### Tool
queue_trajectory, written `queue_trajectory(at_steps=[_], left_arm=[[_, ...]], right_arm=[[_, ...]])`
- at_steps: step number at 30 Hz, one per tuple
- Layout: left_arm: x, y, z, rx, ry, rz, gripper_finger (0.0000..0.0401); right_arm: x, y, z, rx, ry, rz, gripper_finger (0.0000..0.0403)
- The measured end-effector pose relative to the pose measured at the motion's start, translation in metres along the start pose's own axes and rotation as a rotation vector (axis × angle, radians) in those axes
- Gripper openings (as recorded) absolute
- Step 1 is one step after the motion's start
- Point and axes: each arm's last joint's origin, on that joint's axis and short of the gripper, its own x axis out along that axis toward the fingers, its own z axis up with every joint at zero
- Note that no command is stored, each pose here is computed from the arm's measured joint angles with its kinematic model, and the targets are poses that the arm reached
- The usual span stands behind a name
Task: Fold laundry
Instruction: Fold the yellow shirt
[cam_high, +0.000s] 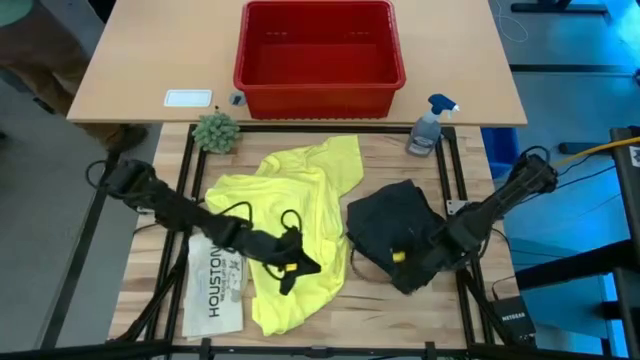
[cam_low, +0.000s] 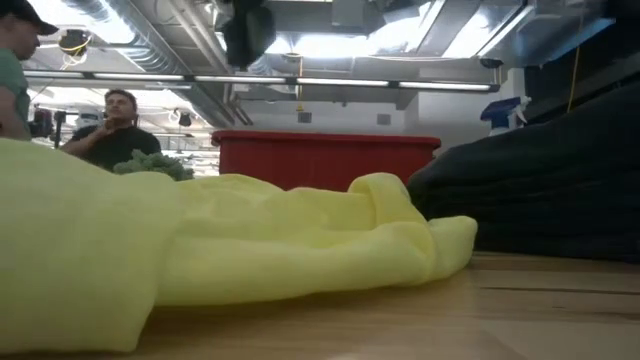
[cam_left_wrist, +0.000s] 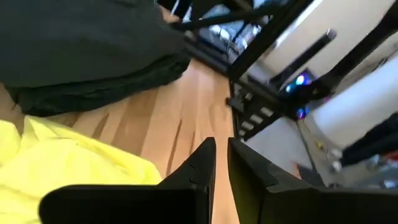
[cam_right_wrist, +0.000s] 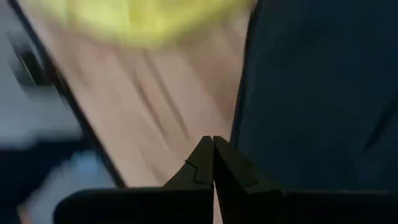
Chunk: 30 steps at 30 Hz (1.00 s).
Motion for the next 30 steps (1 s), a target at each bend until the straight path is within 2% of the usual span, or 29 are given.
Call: queue_trajectory(at_steps=[3,8,12,14,17,21,25,30], left_arm=[[-0.004,-0.01,0.012,0.032,0.017,-0.062,0.0033],[-0.034,-0.04,0.029,0.092,-0.018,-0.153,0.0033],[-0.055,-0.056,0.033,0.111,-0.077,-0.164,0.0033],[-0.063,-0.063,0.034,0.115,-0.106,-0.162,0.0033],[-0.072,-0.071,0.031,0.114,-0.128,-0.164,0.0033],[-0.077,-0.078,0.025,0.114,-0.141,-0.146,0.0033],[-0.079,-0.08,0.02,0.106,-0.139,-0.106,0.0033],[-0.078,-0.077,0.017,0.102,-0.117,-0.07,0.0033]], right_arm=[[0.018,0.006,-0.017,-0.082,0.165,-0.032,0.0],[0.048,0.001,-0.048,-0.173,0.357,-0.121,0.0],[0.074,-0.016,-0.056,-0.16,0.405,-0.175,0.0],[0.089,-0.023,-0.053,-0.129,0.388,-0.149,0.0],[0.106,-0.033,-0.044,-0.063,0.347,-0.109,0.0],[0.117,-0.042,-0.019,0.006,0.219,-0.092,0.0],[0.12,-0.057,0.012,0.036,0.12,-0.128,0.0],[0.123,-0.087,0.051,0.108,0.05,-0.2,0.0]])
